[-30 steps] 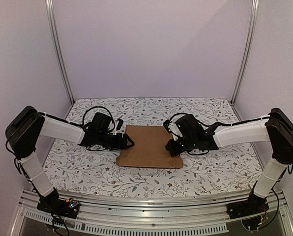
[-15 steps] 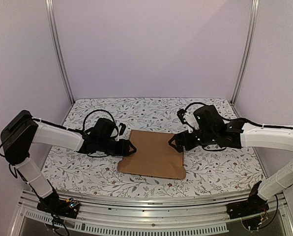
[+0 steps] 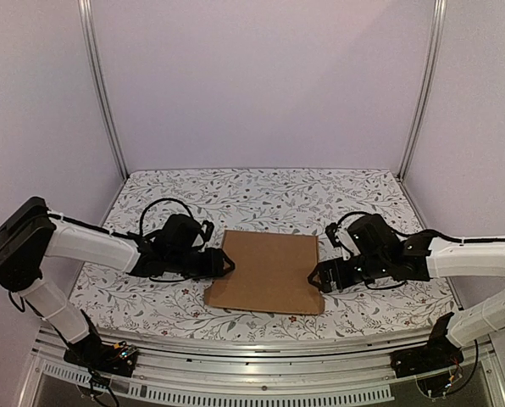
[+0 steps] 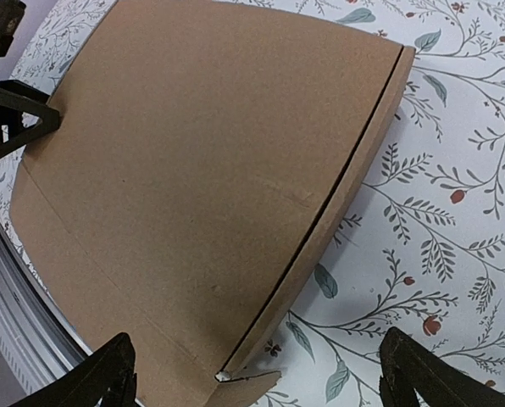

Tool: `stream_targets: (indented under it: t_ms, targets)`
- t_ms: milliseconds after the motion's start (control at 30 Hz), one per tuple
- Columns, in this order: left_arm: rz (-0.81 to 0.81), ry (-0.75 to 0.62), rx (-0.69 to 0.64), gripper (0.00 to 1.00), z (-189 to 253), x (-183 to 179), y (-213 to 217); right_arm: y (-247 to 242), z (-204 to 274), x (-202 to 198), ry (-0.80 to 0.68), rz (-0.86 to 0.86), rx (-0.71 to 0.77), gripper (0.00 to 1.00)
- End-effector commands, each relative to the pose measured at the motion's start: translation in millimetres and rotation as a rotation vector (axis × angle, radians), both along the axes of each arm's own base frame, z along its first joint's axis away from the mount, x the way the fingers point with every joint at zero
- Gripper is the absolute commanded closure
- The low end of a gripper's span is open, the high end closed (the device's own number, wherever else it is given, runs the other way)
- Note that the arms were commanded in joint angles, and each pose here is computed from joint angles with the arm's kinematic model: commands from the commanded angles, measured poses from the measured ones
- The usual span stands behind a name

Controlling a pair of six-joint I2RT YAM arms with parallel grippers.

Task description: Fold the paper box

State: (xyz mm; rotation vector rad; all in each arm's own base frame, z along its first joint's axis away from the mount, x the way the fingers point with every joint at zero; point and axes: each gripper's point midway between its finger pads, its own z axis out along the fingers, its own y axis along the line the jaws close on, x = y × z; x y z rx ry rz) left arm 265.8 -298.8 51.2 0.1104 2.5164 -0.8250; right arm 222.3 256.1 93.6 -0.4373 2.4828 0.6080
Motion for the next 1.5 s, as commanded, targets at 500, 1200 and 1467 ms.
stream_targets:
  t_ms: [500, 1200, 1467]
  targets:
    - [0.0, 0.125, 0.053, 0.43, -22, -50, 28, 25, -29, 47, 0.159, -0.099, 0.26, 0.41]
    - [-0.004, 0.087, -0.269, 0.0, 21, -66, 33, -13, -94, 19, 0.298, -0.177, 0.199, 1.0]
    - [0.046, 0.14, -0.44, 0.0, 20, -71, 28, -16, -106, 17, 0.325, -0.201, 0.187, 1.0]
